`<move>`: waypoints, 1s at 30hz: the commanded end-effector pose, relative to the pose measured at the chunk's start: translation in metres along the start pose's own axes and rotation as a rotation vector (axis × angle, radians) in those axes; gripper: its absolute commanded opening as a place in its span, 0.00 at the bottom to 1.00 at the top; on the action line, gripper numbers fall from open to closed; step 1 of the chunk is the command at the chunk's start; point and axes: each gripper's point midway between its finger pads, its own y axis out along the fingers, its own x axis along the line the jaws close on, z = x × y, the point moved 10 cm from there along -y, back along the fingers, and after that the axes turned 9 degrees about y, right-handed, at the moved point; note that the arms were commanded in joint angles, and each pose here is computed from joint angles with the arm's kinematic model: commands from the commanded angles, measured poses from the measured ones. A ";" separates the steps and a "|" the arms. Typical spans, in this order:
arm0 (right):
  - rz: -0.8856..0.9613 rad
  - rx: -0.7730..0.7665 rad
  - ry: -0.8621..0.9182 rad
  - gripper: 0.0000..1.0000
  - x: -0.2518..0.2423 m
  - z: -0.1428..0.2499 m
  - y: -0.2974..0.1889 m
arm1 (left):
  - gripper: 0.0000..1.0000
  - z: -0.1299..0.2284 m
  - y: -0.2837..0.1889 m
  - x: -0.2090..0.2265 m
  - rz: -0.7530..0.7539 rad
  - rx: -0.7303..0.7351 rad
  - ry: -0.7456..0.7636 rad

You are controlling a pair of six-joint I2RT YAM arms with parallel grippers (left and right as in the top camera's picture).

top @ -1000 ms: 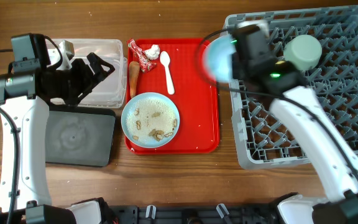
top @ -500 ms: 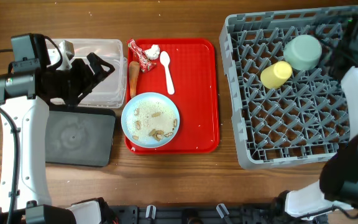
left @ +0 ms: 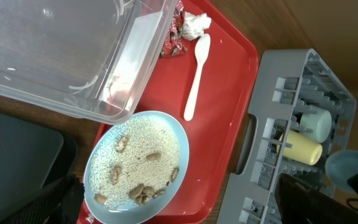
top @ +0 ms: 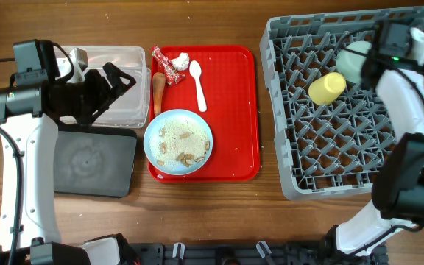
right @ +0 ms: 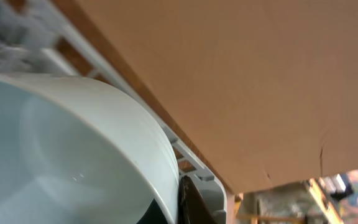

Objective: Sort waste into correct bins and load items into the dishwasher rack
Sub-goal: 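Grasp the teal bowl with the right gripper and place it in the rack, then grasp the small blue bowl with the right gripper and place it in the rack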

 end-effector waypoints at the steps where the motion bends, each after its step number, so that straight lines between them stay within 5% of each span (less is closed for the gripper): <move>1: 0.034 -0.034 -0.128 0.04 0.026 0.012 -0.013 | 1.00 0.000 -0.001 0.000 0.001 -0.006 0.001; 7: 0.070 -0.065 -0.151 0.04 0.032 0.018 -0.022 | 1.00 0.000 -0.001 0.000 0.001 -0.006 0.001; 19: 0.093 0.065 -0.015 0.04 -0.013 0.010 0.042 | 1.00 0.000 -0.001 0.000 0.001 -0.006 0.001; 30: -0.049 0.003 -0.102 0.05 0.019 0.017 0.001 | 1.00 0.000 -0.001 0.000 0.001 -0.006 0.001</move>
